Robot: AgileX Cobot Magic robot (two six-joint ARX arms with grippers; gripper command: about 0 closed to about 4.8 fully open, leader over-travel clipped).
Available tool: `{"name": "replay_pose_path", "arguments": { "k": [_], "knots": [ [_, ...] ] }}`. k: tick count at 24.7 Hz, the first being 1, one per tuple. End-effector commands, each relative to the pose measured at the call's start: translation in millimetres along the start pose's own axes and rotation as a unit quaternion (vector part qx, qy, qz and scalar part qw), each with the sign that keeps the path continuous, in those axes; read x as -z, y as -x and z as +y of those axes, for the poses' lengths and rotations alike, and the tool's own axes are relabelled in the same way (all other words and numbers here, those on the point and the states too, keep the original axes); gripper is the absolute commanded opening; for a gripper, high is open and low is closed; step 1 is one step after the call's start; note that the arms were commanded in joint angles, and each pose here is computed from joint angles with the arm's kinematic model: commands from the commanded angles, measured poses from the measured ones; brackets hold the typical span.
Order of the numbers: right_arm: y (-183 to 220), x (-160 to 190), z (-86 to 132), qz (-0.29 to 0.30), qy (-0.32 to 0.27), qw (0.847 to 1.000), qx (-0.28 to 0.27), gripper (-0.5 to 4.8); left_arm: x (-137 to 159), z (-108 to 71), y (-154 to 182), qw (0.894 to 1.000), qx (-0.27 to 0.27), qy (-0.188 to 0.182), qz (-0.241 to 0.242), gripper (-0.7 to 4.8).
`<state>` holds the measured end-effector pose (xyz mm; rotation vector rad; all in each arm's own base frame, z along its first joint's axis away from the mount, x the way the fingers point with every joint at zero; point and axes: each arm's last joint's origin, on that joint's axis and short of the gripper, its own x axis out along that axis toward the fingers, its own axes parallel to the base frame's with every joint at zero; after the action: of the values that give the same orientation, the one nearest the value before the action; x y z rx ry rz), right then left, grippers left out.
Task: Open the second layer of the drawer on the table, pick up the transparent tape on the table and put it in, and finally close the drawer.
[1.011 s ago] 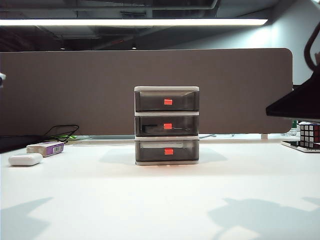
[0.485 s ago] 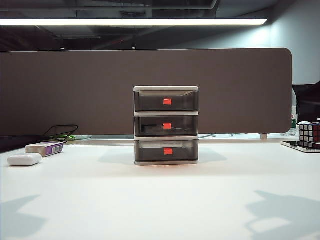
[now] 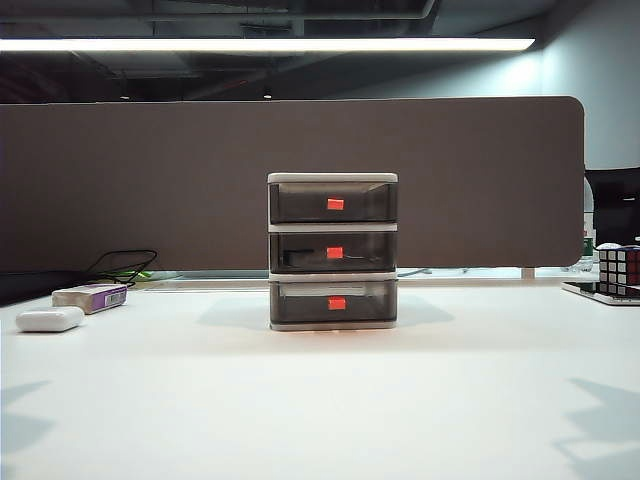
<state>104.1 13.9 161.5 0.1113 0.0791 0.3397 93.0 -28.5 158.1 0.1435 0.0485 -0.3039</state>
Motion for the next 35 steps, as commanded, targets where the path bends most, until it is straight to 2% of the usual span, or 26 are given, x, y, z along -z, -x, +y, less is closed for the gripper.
{"name": "replay_pose_path", "arguments": {
  "k": [1,4,6,9,14,15,18,25,35],
  "knots": [
    [6.7,3.0,0.8,-0.004,0.002,1.0,0.003,-0.05,-2.5,10.4,1.0,1.0,0.008,0.022,-0.019,-0.05],
    [8.1,5.8,0.8,0.008,-0.002,1.0,0.006,-0.05,-3.0,18.0,2.4,0.999,-0.012,0.028,-0.025,-0.05],
    [8.1,9.7,0.5,0.027,-0.006,1.0,0.008,-0.05,-2.8,23.3,3.6,0.998,-0.035,0.046,-0.026,-0.05],
    [8.2,10.5,0.0,0.03,-0.007,0.999,0.015,-0.05,-2.3,26.7,4.5,0.997,-0.059,0.044,-0.024,-0.05],
    [8.4,9.8,-3.1,0.023,-0.005,0.997,0.07,-0.05,-1.7,28.4,4.8,0.995,-0.087,0.046,-0.019,-0.05],
    [8.7,9.3,-4.5,0.019,-0.004,0.995,0.095,-0.05,-1.5,28.4,4.7,0.995,-0.089,0.046,-0.019,-0.05],
    [8.9,7.5,-6.0,0.008,-0.002,0.993,0.122,-0.05,-1.5,28.1,4.7,0.995,-0.083,0.047,-0.019,-0.04],
    [9.0,-2.4,-4.8,-0.043,0.007,0.992,0.117,-0.05,-1.6,28.0,4.7,0.995,-0.081,0.046,-0.019,-0.04],
    [9.0,-2.1,-4.9,-0.041,0.007,0.992,0.118,-0.05,-1.6,28.0,4.7,0.995,-0.081,0.046,-0.019,-0.04]
  ]
}}
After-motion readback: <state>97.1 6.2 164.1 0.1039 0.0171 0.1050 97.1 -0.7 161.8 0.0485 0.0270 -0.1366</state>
